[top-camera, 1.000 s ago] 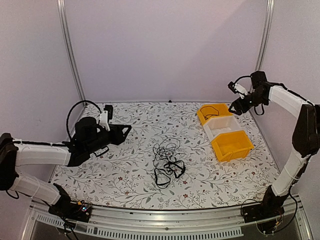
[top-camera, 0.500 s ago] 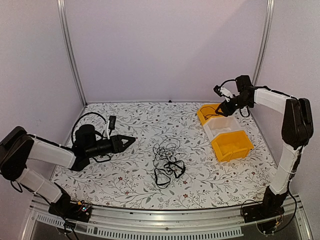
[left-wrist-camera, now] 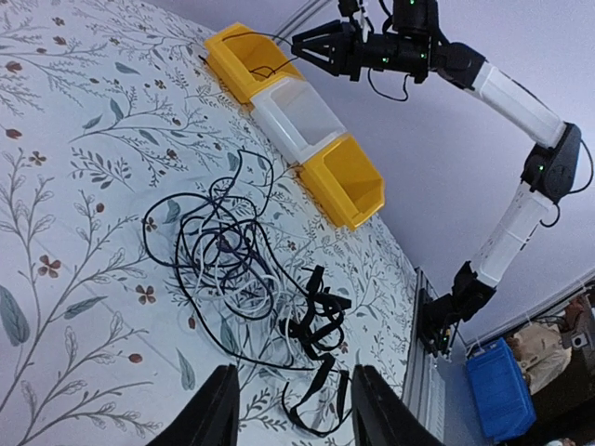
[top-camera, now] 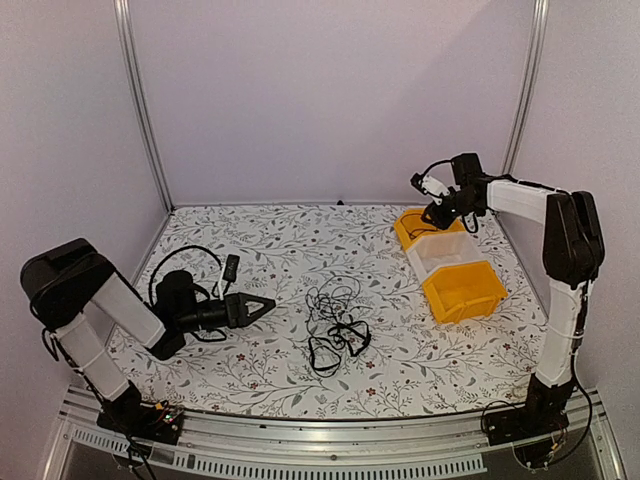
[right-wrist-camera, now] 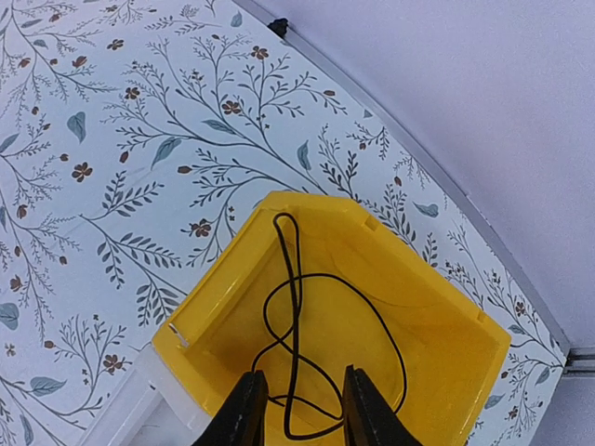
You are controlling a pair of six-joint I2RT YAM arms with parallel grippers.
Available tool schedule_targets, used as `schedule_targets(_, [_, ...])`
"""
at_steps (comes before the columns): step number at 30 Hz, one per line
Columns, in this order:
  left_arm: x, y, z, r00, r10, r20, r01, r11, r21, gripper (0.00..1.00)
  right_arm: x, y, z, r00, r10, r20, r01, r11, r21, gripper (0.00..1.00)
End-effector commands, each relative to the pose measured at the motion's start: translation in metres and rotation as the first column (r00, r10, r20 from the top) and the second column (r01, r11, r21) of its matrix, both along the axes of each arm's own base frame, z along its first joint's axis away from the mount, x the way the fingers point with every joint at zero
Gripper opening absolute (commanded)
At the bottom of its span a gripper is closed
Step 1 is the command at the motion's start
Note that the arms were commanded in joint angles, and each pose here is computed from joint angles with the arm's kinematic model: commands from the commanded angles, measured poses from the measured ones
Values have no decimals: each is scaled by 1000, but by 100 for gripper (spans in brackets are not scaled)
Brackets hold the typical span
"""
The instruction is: Untangle the cables
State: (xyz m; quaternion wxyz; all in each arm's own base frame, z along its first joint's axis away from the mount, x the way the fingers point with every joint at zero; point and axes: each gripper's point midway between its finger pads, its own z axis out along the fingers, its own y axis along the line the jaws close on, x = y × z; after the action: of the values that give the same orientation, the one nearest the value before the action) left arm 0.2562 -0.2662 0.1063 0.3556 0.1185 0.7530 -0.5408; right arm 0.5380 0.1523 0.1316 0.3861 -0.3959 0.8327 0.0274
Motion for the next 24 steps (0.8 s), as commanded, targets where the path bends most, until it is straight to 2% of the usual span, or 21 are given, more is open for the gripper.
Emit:
schedule_targets(1, [7, -13, 33, 994, -80, 76, 92, 981, -172, 39, 15, 0, 2, 999, -5, 33, 6, 1000, -11, 30])
schedule_targets(4, [8, -17, 29, 992, -107, 63, 117, 977, -179, 37, 13, 1, -6, 1000, 9, 14, -8, 1000, -21, 24])
schedule_targets(7, [10, -18, 28, 993, -101, 66, 111, 980, -163, 36, 14, -1, -8, 1000, -3, 16, 3, 1000, -24, 2])
schedule_targets(8, [11, -17, 27, 993, -97, 66, 105, 983, -151, 36, 15, -2, -8, 1000, -12, 23, 12, 999, -30, 0])
schedule_targets(13, [15, -14, 28, 994, -59, 87, 66, 995, -74, 35, 28, -24, -13, 995, -69, 68, 78, 987, -141, 0])
schedule_targets(19, [17, -13, 24, 993, -21, 115, 19, 1000, 20, 35, 41, -55, -52, 993, -116, 18, 115, 932, -343, 0])
schedule_targets(24, [13, -22, 26, 991, -43, 128, 37, 998, 49, 35, 44, -55, -67, 992, -130, -8, 119, 929, -350, 0])
